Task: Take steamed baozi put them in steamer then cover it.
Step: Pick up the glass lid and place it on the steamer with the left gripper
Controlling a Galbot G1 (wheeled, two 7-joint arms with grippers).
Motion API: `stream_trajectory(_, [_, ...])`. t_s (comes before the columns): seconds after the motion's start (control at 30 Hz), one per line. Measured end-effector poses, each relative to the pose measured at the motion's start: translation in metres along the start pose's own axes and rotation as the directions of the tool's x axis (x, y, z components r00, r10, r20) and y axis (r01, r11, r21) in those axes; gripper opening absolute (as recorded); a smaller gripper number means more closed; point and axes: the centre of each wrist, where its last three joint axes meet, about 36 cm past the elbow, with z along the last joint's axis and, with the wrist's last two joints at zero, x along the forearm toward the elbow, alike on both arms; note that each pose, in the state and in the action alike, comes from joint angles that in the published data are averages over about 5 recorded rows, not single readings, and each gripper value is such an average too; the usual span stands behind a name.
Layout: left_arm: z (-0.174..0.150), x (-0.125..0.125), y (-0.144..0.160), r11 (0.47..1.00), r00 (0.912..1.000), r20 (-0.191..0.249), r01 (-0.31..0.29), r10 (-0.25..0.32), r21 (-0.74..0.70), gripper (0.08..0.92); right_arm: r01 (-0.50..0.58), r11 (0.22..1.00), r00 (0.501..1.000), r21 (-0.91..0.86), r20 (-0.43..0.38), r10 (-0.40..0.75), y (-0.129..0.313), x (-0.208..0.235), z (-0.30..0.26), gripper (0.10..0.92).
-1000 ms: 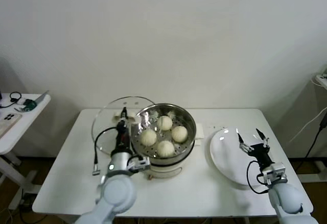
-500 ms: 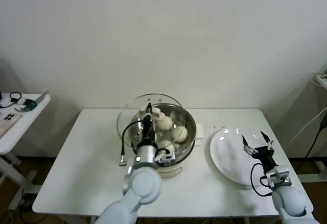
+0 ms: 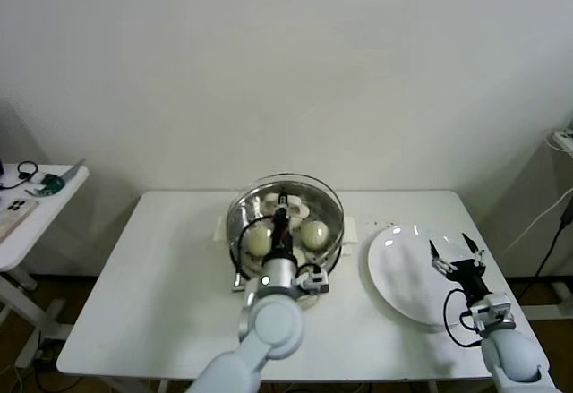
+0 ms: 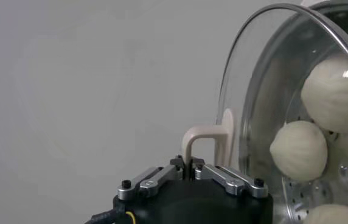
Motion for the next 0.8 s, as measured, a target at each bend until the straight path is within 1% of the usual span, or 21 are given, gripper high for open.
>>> stream_trajectory(0.3, [-0.001, -0.005, -0.008, 1.000, 0.9998, -0.005, -0.017, 0.017, -0.023, 0.149, -0.003, 1.000, 1.000, 0.001, -0.002, 0.003, -0.002, 0.001, 0.001, 0.823])
stream_trajectory(0.8, [-0.001, -0.006, -0.017, 0.999, 0.9993, -0.006, -0.037, 0.036, -0.040, 0.149, -0.003, 1.000, 1.000, -0.004, 0.000, 0.003, -0.001, 0.001, 0.002, 0.823])
